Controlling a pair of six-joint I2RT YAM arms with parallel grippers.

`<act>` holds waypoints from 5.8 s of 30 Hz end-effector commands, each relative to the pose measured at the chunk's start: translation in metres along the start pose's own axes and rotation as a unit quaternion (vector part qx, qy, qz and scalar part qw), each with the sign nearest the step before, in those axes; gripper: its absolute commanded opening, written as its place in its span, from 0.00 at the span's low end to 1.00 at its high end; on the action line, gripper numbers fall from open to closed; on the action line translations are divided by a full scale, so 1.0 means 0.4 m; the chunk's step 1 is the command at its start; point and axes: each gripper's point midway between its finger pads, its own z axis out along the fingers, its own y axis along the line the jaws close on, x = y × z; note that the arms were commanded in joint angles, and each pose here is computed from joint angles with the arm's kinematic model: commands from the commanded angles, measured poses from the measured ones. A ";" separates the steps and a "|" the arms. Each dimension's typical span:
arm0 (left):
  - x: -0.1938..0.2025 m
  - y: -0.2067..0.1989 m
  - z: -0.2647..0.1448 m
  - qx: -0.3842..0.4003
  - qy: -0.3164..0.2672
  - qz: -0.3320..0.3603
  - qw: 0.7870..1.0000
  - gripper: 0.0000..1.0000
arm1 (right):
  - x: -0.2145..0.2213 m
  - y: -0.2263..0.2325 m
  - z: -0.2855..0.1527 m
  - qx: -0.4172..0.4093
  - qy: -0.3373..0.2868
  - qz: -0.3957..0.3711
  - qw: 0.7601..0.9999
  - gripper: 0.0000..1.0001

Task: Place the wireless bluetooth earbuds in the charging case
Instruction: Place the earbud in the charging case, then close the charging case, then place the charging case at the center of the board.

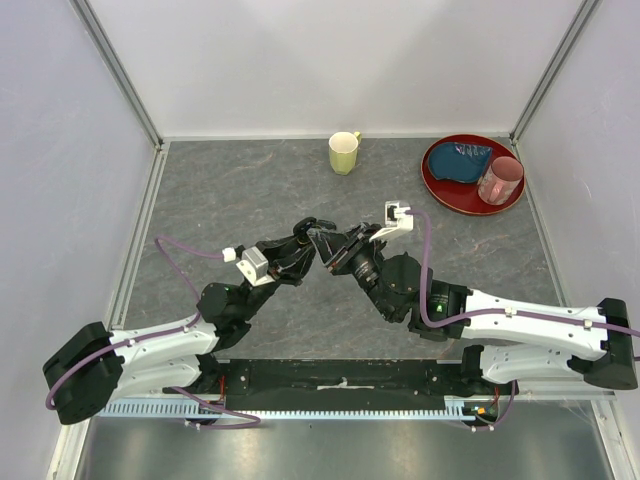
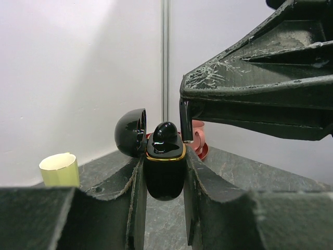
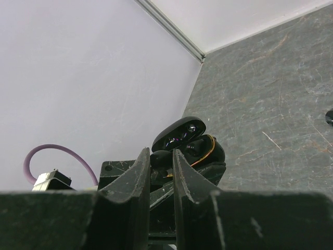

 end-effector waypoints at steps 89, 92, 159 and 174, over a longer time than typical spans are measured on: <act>-0.159 -0.013 0.018 0.014 -0.104 0.005 0.995 0.02 | -0.198 0.090 -0.039 -0.013 -0.038 -0.152 0.988 0.76; -0.153 -0.021 0.015 0.024 -0.097 0.007 0.995 0.02 | -0.209 0.045 -0.043 0.014 -0.044 -0.153 0.987 0.78; 0.368 0.010 -0.036 -0.083 0.382 -0.346 0.853 0.02 | -0.209 -0.446 -0.103 0.282 0.032 -0.081 0.956 0.84; 0.611 -0.016 -0.068 -0.114 0.483 -0.450 0.743 0.13 | -0.131 -0.468 -0.089 0.275 0.092 -0.073 0.954 0.85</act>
